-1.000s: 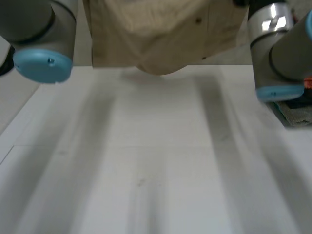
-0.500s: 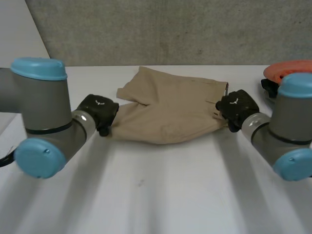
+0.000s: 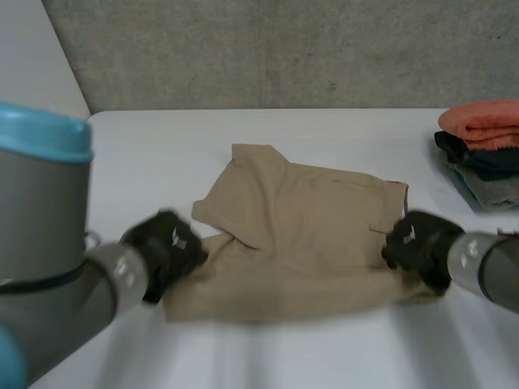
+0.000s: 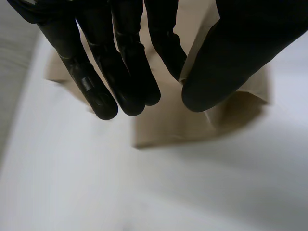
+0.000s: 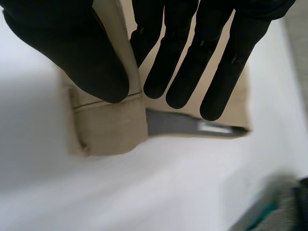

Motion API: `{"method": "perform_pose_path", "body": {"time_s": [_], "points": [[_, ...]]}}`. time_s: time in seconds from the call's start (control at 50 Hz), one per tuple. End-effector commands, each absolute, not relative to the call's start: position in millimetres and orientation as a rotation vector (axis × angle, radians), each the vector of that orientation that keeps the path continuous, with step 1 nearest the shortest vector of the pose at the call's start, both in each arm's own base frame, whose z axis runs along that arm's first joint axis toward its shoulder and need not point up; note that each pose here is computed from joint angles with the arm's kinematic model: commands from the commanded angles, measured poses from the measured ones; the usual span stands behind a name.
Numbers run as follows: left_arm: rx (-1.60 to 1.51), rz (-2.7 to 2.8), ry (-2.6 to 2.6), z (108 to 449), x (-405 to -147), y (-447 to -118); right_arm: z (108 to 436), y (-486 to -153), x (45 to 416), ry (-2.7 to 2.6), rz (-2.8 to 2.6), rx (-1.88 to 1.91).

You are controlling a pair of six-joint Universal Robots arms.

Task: Fold the laundry.

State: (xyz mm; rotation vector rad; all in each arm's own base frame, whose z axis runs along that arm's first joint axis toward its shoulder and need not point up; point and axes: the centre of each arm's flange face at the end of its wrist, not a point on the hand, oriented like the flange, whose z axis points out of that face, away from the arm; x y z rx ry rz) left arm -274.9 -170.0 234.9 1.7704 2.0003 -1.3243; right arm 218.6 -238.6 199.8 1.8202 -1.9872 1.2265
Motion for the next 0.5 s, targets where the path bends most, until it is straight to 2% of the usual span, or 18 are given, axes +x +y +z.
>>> {"method": "perform_pose_path", "body": {"time_s": [0.02,0.14,0.2,0.28,0.36,0.5], "points": [[1.404,-1.719,1.897,238,-330,-261,209,-302,249,-2.008,1.599,1.431],[1.14,-2.03,1.797,246,-370,-322,209,-356,266,-1.898,1.811,1.123],[1.086,-2.119,1.766,240,-388,-337,203,-370,272,-1.848,1.85,1.066],[1.067,-2.199,1.69,231,-409,-346,194,-393,279,-1.745,1.925,0.975],[1.032,-2.224,1.603,213,-418,-360,181,-413,288,-1.622,1.992,0.913],[0.975,-2.312,1.527,199,-430,-363,151,-426,299,-1.54,2.013,0.905]]}}
